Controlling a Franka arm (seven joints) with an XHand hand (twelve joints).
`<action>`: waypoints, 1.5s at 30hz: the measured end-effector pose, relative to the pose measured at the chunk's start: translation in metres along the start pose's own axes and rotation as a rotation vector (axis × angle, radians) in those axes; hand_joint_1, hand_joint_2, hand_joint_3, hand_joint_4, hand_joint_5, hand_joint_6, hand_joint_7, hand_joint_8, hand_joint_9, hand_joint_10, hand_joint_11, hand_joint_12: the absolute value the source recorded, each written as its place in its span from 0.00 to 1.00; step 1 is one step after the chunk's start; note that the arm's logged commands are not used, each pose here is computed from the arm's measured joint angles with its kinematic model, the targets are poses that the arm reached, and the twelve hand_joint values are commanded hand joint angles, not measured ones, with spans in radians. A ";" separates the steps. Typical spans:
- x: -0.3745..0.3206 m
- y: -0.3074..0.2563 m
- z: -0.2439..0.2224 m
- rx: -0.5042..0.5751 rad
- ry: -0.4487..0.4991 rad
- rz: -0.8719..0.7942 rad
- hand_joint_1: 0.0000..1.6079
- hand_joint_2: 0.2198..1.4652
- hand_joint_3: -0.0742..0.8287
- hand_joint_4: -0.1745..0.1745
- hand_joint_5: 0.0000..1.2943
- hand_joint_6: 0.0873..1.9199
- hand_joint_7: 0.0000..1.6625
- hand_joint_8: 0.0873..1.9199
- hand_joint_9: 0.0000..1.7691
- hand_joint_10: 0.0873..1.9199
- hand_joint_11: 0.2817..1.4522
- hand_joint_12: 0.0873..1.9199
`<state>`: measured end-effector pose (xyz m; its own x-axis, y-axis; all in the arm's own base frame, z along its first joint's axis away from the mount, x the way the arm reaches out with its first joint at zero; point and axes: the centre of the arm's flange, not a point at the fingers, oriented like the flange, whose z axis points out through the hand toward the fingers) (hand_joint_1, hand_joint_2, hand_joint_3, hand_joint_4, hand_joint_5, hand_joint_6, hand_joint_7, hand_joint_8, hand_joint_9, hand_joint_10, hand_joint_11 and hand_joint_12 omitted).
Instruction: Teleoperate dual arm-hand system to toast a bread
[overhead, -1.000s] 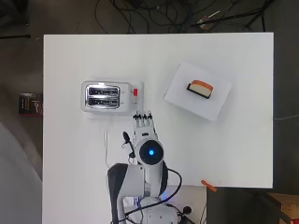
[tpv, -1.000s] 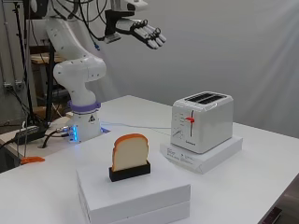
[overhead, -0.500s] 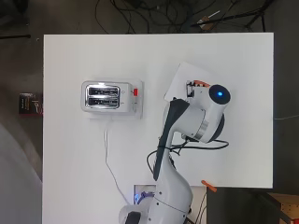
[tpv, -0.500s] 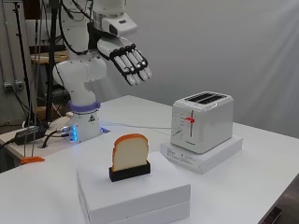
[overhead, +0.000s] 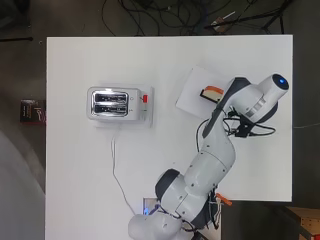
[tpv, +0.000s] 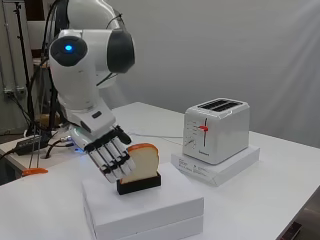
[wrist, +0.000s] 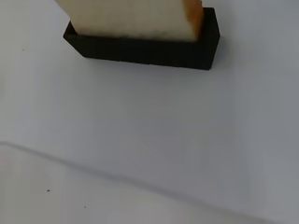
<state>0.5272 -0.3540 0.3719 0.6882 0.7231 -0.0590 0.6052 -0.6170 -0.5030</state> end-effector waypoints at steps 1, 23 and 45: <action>0.002 -0.002 0.005 0.003 0.002 0.010 0.27 0.72 0.06 0.40 0.21 0.00 0.19 0.00 0.21 0.00 0.10 0.00; 0.077 -0.080 -0.037 -0.159 0.013 -0.186 0.75 0.80 0.08 0.00 0.52 0.63 0.55 0.66 0.64 0.33 0.37 0.20; 0.268 -0.279 0.012 -0.192 -0.114 -0.424 0.75 0.79 0.08 0.08 0.50 0.70 0.59 0.55 0.73 0.00 0.43 0.00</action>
<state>0.5375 0.0154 0.4866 0.3228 0.9463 0.0177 0.8936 -0.2986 -0.3352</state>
